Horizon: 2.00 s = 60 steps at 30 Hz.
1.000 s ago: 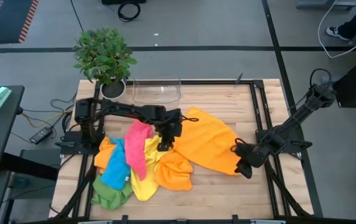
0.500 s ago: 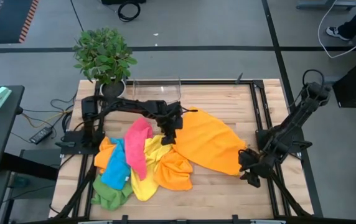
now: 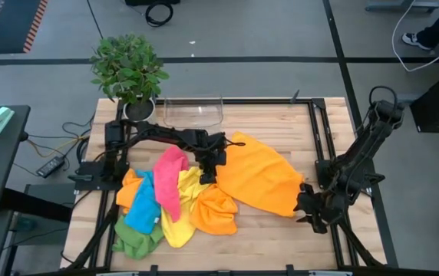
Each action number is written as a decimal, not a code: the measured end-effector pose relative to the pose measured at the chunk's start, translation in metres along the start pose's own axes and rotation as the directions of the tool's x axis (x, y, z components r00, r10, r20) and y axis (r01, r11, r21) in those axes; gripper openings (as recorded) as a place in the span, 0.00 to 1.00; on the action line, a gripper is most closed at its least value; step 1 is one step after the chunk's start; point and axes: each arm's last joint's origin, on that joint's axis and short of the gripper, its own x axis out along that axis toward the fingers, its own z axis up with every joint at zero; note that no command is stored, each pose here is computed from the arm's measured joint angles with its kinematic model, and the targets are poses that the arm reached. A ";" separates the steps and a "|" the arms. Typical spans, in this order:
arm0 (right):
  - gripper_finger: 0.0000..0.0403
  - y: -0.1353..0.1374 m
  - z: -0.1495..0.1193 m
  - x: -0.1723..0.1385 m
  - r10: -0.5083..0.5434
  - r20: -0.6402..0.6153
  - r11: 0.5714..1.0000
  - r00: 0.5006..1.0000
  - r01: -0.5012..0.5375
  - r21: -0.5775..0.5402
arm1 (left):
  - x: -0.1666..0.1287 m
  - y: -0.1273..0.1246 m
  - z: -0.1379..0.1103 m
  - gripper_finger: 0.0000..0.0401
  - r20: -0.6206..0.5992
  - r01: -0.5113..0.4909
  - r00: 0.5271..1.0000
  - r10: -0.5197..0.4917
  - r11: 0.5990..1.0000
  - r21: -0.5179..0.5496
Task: Fold microfiber towels
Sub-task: Fold the top right orange microfiber cloth
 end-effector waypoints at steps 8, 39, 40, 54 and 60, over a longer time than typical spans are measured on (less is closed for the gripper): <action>0.51 -0.001 -0.007 0.024 -0.108 -0.066 0.991 0.992 0.103 -0.082 | -0.005 0.009 0.000 0.31 0.013 -0.011 1.000 0.011 1.000 -0.022; 0.01 -0.027 0.049 -0.095 -0.186 0.221 0.945 0.957 0.113 0.307 | -0.157 -0.026 0.027 0.02 0.515 -0.060 0.856 0.041 0.998 0.020; 0.01 -0.033 0.053 -0.109 -0.226 0.247 0.940 0.942 0.145 0.308 | -0.169 -0.030 0.030 0.02 0.573 -0.064 0.819 0.041 0.998 0.020; 0.01 -0.080 0.085 -0.266 -0.749 0.435 0.640 0.499 0.714 0.282 | -0.219 -0.026 0.047 0.01 0.847 -0.232 0.423 0.323 0.942 -0.243; 0.01 -0.077 0.083 -0.253 -0.640 0.371 0.768 0.673 0.567 0.297 | -0.210 -0.037 0.049 0.01 0.835 -0.204 0.491 0.247 0.965 -0.165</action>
